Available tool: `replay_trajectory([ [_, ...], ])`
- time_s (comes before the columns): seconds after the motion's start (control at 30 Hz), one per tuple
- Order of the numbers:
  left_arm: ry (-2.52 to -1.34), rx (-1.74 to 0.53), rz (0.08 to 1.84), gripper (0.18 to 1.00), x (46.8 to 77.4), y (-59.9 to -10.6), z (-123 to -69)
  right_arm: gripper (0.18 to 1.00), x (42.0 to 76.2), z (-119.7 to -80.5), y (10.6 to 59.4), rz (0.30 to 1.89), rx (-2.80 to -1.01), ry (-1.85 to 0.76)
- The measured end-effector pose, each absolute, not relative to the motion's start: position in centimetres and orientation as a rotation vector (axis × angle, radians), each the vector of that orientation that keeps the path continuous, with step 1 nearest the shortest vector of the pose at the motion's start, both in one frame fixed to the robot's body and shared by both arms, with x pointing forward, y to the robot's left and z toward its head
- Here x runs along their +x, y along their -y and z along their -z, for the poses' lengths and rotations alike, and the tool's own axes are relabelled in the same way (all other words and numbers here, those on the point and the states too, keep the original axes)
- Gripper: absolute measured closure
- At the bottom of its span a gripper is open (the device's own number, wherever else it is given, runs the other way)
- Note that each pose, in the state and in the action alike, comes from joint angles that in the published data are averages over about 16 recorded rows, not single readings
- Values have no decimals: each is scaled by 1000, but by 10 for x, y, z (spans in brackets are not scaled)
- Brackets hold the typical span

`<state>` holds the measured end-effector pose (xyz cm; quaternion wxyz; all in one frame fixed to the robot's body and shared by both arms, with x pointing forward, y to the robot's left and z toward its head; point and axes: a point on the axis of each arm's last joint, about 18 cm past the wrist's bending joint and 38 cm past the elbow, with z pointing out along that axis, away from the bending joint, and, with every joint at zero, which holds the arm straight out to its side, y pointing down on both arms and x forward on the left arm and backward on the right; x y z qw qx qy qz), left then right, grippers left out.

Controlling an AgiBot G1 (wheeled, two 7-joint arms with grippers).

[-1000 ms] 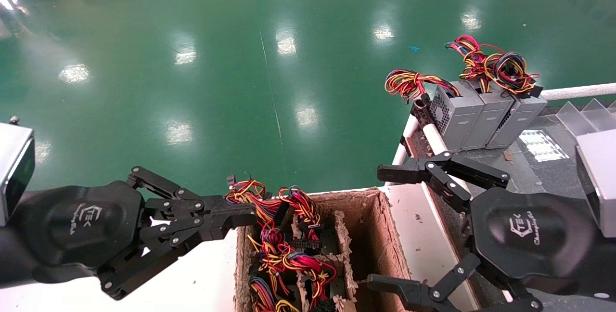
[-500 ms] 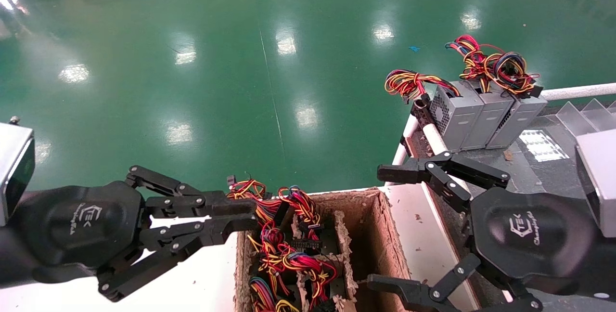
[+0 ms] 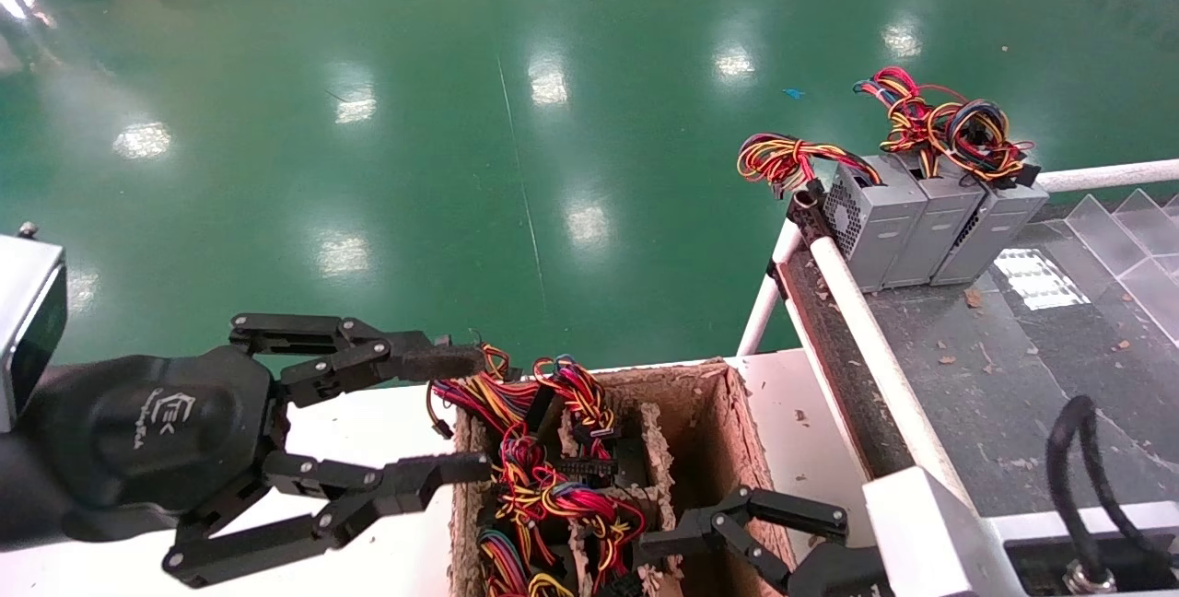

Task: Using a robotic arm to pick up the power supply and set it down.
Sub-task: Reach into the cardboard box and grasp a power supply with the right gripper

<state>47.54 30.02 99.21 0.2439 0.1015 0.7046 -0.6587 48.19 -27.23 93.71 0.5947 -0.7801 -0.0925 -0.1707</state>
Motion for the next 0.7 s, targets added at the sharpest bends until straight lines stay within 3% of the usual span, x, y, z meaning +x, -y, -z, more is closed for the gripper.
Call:
replay_trajectory([
  [0.5, -1924, 277, 1799, 388, 476, -300, -992, 178, 502, -887, 224, 282, -1937, 266],
  [0.7, -1924, 277, 1799, 290, 476, -300, -992, 179, 506, -866, 193, 222, -1980, 315],
])
